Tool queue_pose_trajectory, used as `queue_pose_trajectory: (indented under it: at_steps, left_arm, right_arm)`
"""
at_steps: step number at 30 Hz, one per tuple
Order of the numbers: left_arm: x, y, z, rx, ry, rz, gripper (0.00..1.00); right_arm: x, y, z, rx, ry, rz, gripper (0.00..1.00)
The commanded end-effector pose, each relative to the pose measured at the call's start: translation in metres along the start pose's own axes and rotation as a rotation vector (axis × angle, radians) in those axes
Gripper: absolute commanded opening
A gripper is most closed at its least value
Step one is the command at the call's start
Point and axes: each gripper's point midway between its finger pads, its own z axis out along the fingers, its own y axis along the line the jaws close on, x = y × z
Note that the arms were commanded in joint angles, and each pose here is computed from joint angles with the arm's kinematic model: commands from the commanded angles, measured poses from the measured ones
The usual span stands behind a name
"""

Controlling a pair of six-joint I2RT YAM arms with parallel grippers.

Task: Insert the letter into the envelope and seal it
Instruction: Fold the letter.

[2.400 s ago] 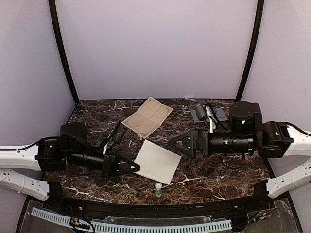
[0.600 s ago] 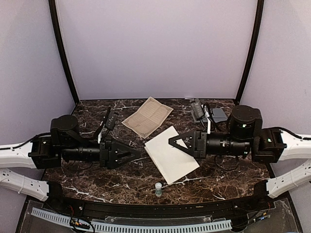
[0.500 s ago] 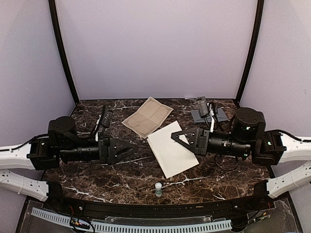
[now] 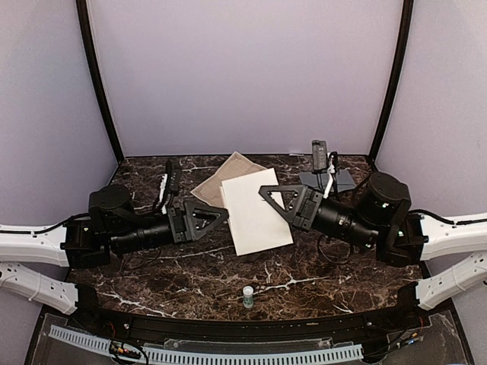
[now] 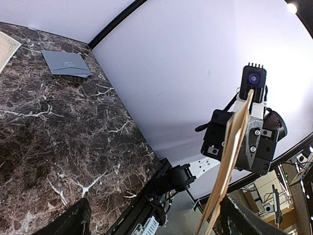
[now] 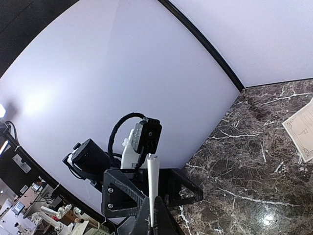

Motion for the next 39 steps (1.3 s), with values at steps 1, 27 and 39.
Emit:
queue_pose_trajectory:
  at_steps: [1, 27, 39]
  left_arm:
    - [-0.018, -0.043, -0.001, 0.179, -0.054, -0.011, 0.9]
    - [0.013, -0.081, -0.004, 0.437, 0.079, -0.01, 0.15]
    - [0.005, -0.074, -0.005, 0.381, 0.037, 0.009, 0.0]
  right_arm:
    - [-0.016, 0.016, 0.004, -0.066, -0.082, 0.031, 0.0]
    - [-0.001, 0.032, 0.018, -0.186, -0.058, 0.063, 0.0]
    - [0.019, 0.03, 0.004, -0.202, 0.039, 0.109, 0.43]
